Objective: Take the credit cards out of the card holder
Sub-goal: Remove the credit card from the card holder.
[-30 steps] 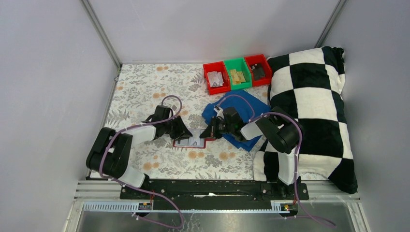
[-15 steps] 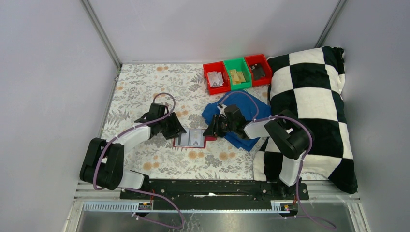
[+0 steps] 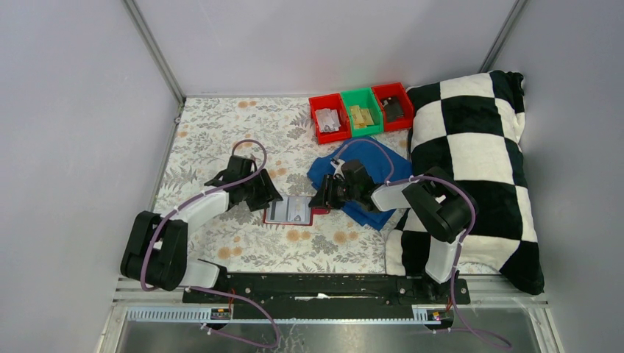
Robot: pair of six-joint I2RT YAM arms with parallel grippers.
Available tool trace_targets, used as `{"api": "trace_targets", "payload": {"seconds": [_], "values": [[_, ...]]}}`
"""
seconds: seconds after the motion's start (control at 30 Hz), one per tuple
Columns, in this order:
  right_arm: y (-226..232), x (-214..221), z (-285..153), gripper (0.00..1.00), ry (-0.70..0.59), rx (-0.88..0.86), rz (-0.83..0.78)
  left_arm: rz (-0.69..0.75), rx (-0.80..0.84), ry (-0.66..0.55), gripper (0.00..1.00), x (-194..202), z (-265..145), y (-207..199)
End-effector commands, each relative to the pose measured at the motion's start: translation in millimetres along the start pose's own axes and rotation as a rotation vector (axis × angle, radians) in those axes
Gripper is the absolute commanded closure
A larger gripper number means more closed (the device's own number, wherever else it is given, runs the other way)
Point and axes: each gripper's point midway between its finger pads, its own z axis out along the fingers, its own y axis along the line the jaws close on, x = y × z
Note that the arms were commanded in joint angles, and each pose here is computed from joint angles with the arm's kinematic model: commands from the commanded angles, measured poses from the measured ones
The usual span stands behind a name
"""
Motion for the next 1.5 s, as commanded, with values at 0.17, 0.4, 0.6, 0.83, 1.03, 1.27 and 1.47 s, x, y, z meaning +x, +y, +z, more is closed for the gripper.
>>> {"api": "trace_targets", "payload": {"seconds": [0.17, 0.4, 0.6, 0.83, 1.03, 1.27, 1.47], "values": [[-1.9, -4.9, -1.0, 0.57, -0.020, 0.010, -0.017, 0.020, -0.074, -0.065, 0.41, -11.1, -6.9, 12.6], [-2.4, -5.6, 0.8, 0.57, -0.016, 0.010, -0.013, 0.011, 0.018, 0.022, 0.43, 4.9, 5.2, 2.0], [-3.8, -3.9, 2.2, 0.57, -0.014, 0.007, -0.002, 0.016, 0.075, 0.024, 0.44, 4.8, 1.4, -9.8], [-5.5, -0.8, 4.8, 0.57, -0.007, -0.003, 0.016, 0.021, 0.309, 0.066, 0.45, 8.2, -18.5, -55.9], [-3.8, -0.2, 5.3, 0.57, -0.007, -0.013, 0.025, -0.015, 0.408, 0.090, 0.45, 12.9, -23.4, -72.0], [-4.1, 0.2, 3.1, 0.57, -0.011, -0.009, 0.027, -0.004, 0.471, 0.120, 0.45, 20.1, -23.7, -89.7], [-5.1, -5.2, -4.7, 0.56, -0.036, 0.023, 0.000, 0.015, 0.475, 0.139, 0.45, 25.5, -18.3, -96.6]]}}
